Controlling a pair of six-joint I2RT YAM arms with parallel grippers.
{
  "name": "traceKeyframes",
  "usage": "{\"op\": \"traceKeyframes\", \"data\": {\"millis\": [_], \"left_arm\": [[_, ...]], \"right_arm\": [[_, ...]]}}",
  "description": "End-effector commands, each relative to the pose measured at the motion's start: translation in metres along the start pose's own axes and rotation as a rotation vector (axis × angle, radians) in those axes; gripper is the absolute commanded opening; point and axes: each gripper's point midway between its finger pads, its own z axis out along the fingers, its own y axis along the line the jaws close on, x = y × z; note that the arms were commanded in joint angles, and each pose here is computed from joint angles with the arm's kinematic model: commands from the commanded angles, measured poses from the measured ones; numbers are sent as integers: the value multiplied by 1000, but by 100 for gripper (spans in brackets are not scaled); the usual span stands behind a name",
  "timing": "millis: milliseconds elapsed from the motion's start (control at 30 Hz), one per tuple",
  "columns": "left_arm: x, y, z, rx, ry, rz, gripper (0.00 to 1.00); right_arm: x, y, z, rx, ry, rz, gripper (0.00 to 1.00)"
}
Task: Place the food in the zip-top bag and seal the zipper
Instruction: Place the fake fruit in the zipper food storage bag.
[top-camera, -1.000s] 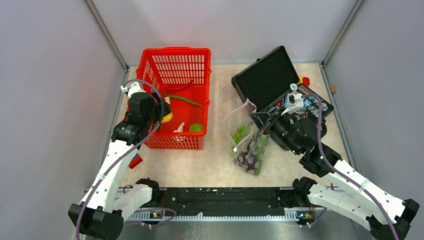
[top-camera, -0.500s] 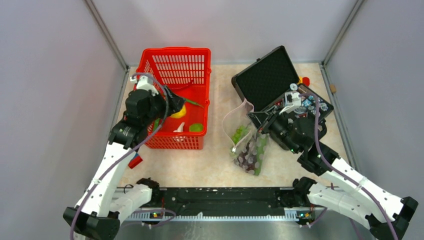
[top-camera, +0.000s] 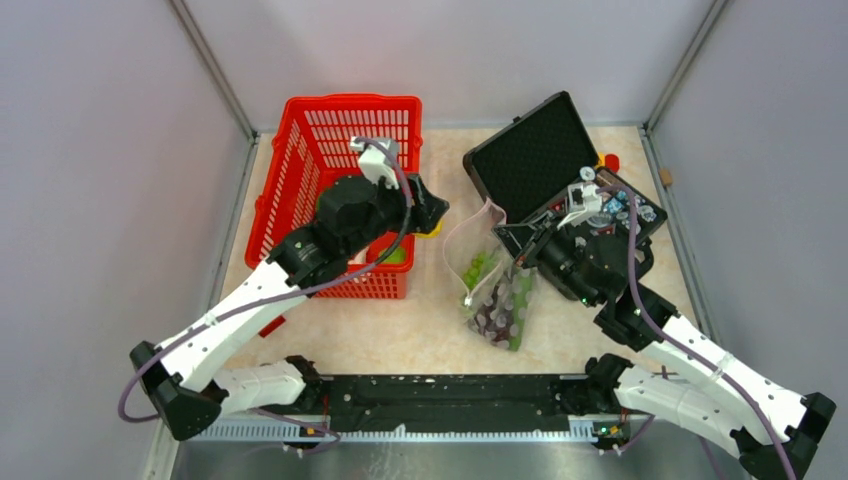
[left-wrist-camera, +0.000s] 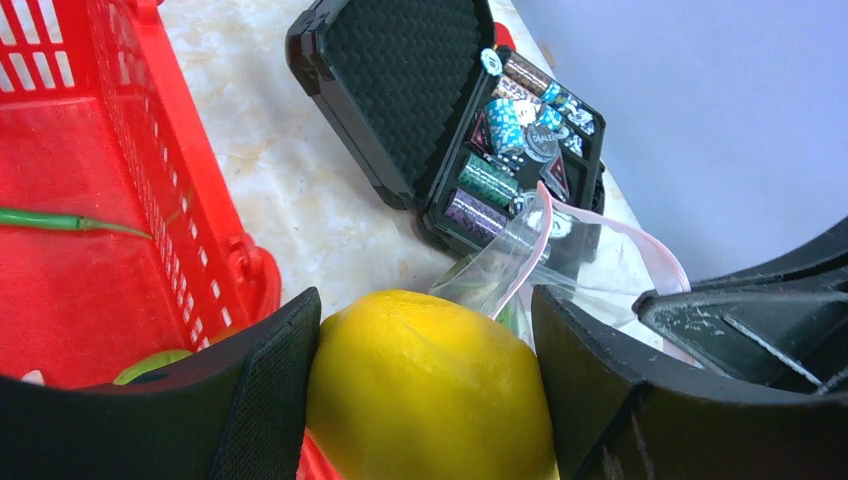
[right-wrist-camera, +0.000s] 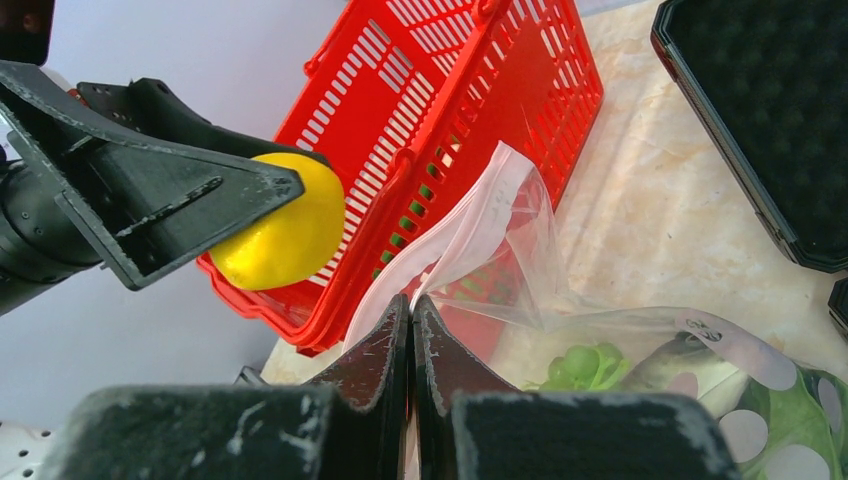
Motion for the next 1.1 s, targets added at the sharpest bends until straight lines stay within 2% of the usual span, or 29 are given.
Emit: {"op": "traceKeyframes", "data": {"millis": [0,167,333,733,867,1067], "left_arm": [[-31,-25,9,11,-121,30,42],[-25,-54,16,98,-131,7,44],[-11,-79,19,192,-90,39,46],[22,-96,24,294,-20,54,58],[31,-104,27,329,-1,66,58],[49,-111,27,363,48,86,66]], "right_arm": [[-34,30,-5,-89,-95,36,0],[-34,29,-5,-86,-98,39,0],[-35,27,-6,-77,-105,41,0],[-39,25,-8,-78,-135,64,0],[-39,25,-8,-77,-137,70,0],[-43,20,-12,-54,-160,79,0]]}}
